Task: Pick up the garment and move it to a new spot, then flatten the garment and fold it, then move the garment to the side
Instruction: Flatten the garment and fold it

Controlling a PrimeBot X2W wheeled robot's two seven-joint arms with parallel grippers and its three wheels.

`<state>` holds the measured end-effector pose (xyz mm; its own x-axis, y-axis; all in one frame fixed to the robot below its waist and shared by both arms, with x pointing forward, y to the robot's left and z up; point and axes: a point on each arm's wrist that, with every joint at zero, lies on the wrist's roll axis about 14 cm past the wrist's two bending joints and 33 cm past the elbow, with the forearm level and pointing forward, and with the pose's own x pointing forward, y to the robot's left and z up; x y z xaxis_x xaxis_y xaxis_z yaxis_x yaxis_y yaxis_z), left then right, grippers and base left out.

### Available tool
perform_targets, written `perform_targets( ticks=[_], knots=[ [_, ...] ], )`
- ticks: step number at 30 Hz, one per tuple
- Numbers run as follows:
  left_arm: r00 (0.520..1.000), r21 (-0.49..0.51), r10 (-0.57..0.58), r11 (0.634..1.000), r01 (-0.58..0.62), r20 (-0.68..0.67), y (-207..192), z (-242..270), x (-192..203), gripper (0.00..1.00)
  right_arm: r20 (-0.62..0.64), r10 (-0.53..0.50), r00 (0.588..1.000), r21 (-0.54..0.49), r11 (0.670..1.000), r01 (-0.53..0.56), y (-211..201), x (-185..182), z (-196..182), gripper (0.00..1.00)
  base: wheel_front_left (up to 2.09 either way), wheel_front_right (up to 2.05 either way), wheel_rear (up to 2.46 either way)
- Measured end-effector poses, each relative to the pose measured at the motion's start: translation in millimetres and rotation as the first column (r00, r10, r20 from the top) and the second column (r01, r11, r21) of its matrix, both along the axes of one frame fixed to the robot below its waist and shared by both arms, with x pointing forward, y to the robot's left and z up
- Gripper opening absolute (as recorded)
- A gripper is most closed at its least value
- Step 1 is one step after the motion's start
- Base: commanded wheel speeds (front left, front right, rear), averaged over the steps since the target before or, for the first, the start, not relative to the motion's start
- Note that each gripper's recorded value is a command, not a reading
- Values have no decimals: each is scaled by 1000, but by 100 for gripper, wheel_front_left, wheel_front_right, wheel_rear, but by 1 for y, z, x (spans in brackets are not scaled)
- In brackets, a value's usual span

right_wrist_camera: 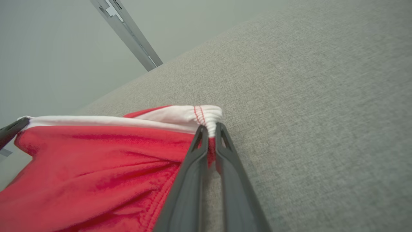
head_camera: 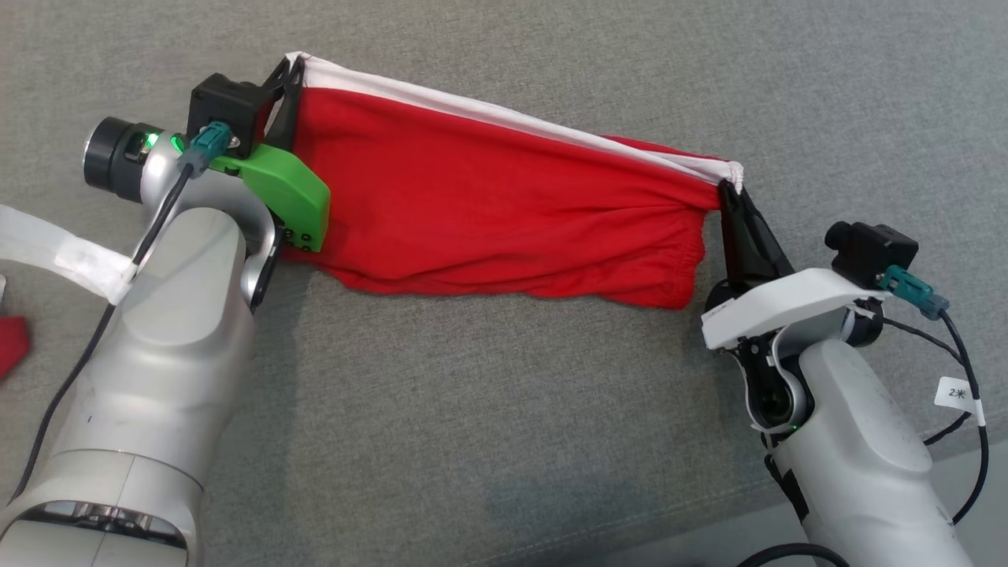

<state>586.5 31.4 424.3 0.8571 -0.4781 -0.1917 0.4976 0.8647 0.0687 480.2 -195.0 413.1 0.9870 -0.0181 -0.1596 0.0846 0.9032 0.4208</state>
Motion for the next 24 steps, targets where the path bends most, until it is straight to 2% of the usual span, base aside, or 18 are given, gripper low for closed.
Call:
perform_targets(
  ticks=[1,2,3,4,5,10,15,21,24],
  knots=[
    [1000,0,3,1000,-3,-12,-2,-4,1,0,-3,4,1000,-4,1000,-4,0,0,-1,2,0,0,0],
    [1000,0,1,1000,-1,-21,-5,-7,2,0,-5,8,1000,-8,1000,-8,0,0,-2,37,0,0,0],
    [1000,0,-3,1000,3,-30,-8,-11,2,12,-3,12,1000,-11,1000,-12,1,1,-1,93,0,0,0],
    [999,-5,-3,1000,3,-34,-11,-12,3,62,0,13,1000,-12,1000,-13,1,1,-1,100,0,0,0],
    [999,-14,-2,1000,1,-35,-12,-13,4,100,4,15,1000,-14,1000,-15,1,2,0,100,0,0,0],
    [999,-54,23,998,-25,-42,-13,-10,2,100,50,16,999,-29,999,-14,0,6,14,100,0,0,0],
    [997,-128,62,990,-67,-44,-6,1,-8,100,125,-23,992,-83,996,33,-16,0,39,100,0,0,0],
    [987,-204,109,970,-132,-119,8,-5,-37,100,135,-83,987,-94,991,96,-34,-22,44,100,0,0,0],
    [976,-203,135,965,-169,-171,19,-17,-56,100,134,-94,987,-89,990,106,-36,-31,45,100,0,0,0]
  ],
)
